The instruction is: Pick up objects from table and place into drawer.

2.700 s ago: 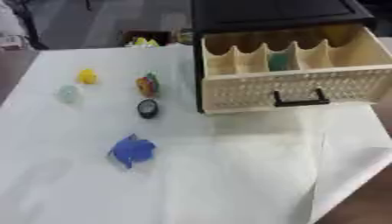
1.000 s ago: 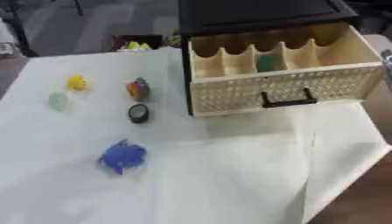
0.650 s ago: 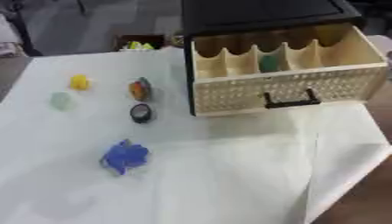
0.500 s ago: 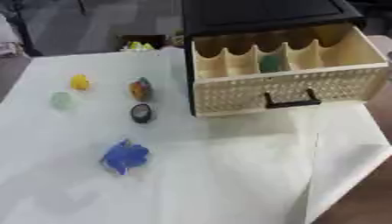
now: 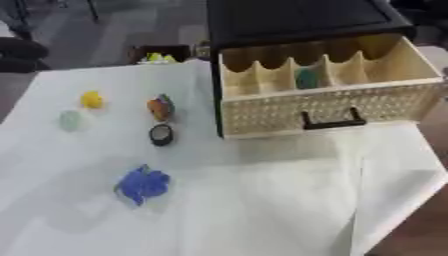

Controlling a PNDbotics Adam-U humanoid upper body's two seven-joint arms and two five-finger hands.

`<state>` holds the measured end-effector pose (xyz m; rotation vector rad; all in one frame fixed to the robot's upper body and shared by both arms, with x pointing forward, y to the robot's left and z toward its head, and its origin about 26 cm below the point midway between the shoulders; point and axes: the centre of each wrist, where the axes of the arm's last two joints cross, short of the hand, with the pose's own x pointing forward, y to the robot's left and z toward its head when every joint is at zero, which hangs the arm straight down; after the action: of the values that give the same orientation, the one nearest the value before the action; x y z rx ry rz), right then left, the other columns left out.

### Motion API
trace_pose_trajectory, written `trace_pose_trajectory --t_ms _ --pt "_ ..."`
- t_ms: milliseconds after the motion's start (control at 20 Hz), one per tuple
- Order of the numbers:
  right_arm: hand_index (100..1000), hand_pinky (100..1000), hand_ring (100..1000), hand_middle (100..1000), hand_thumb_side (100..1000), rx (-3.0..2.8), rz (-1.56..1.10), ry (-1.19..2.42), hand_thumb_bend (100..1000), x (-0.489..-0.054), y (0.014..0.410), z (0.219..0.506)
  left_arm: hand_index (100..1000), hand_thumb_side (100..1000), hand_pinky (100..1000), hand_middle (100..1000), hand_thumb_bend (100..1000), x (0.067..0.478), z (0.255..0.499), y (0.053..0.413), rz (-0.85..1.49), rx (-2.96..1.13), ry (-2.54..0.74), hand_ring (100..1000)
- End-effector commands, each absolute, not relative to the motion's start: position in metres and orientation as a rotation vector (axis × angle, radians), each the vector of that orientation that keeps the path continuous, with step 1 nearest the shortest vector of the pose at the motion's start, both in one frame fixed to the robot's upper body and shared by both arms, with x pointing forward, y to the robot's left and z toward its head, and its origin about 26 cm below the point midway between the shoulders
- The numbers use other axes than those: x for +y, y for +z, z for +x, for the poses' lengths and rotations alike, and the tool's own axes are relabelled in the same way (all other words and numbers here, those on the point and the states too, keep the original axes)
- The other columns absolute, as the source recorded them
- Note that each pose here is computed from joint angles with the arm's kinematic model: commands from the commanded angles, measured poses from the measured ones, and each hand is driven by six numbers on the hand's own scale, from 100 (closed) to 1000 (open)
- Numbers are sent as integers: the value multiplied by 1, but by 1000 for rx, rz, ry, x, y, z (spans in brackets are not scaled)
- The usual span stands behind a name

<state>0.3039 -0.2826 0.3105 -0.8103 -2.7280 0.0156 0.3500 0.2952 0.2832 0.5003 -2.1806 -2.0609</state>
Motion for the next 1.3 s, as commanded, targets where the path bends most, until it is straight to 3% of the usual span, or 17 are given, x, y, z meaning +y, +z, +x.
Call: trace_pose_trajectory --t_ms 50,400,600,800,900,1000,1300 --pt "719 387 547 499 745 -2757 -812 19 198 -282 319 300 1000 867 816 949 100 294 351 287 475 -1992 -2495 981" --pt "714 385 545 497 718 -2744 -804 11 187 -281 318 300 1000 907 802 930 100 281 363 271 428 -1962 -2497 962" --pt "713 386 545 497 706 -2738 -800 3 178 -281 317 301 924 922 796 917 100 274 368 265 398 -1935 -2519 955" --pt "712 387 545 496 697 -2732 -797 -2 169 -281 316 301 919 876 790 911 100 267 371 261 369 -1927 -2534 948" --pt "709 387 545 496 691 -2730 -796 -5 162 -282 316 301 987 752 784 907 100 264 372 258 352 -1930 -2541 943" --pt "709 388 545 496 691 -2727 -795 -7 159 -282 316 301 999 706 782 907 100 262 373 256 337 -1934 -2542 942" --pt "708 387 545 494 679 -2724 -789 -14 154 -281 315 301 1000 785 775 915 100 252 374 253 336 -1949 -2535 940"
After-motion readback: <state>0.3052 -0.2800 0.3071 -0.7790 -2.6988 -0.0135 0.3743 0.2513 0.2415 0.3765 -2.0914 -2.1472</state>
